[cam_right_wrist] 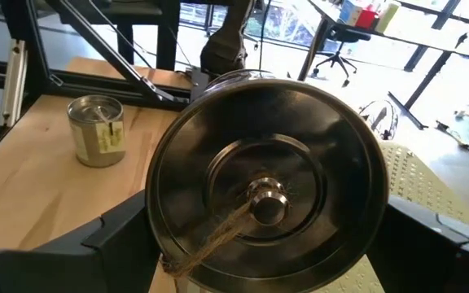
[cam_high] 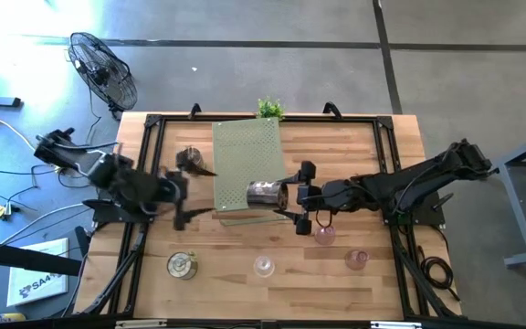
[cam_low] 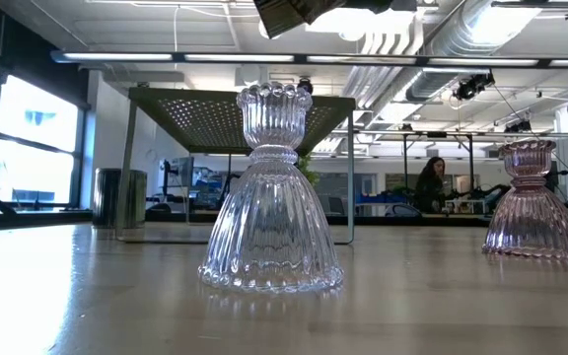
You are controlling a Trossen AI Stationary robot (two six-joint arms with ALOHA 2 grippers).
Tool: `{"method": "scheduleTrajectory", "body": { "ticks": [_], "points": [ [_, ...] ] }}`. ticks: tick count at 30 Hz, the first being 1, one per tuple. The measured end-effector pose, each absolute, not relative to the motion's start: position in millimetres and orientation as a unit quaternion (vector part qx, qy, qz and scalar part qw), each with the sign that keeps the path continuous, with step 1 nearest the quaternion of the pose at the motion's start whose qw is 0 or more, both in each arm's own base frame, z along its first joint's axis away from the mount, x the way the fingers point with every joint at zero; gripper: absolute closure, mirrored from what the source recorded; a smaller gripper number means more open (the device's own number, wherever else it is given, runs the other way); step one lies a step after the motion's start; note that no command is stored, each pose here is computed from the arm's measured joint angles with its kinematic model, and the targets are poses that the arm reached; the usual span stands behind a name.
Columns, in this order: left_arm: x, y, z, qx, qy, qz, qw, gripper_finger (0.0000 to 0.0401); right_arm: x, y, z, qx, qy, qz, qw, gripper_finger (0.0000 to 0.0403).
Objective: Pick & Place candle stick holders
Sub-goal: Put the right brown scented candle on the shelf
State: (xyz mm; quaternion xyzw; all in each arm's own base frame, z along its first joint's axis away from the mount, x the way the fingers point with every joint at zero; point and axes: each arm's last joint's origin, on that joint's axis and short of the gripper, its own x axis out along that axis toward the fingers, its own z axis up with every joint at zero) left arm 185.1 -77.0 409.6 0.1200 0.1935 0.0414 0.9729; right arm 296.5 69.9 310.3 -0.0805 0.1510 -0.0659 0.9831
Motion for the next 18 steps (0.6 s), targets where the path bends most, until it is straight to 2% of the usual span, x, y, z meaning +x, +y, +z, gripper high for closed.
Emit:
{"method": "scheduleTrajectory", "body": {
  "ticks": [5,10,18],
  "points": [
    [225,-94,426,0.158,0.262,0.048,0.951,0.0013,296,72,310,-0.075,0.152,-0.066,0.983,0.0062],
    [270,-92,427,0.163,0.331,0.062,0.927,0.0013,293,79,310,-0.082,0.150,-0.076,0.982,0.0062],
    [326,-67,419,0.049,0.396,0.007,0.917,0.0013,289,91,310,-0.096,0.147,-0.091,0.980,0.0062]
  ]
}}
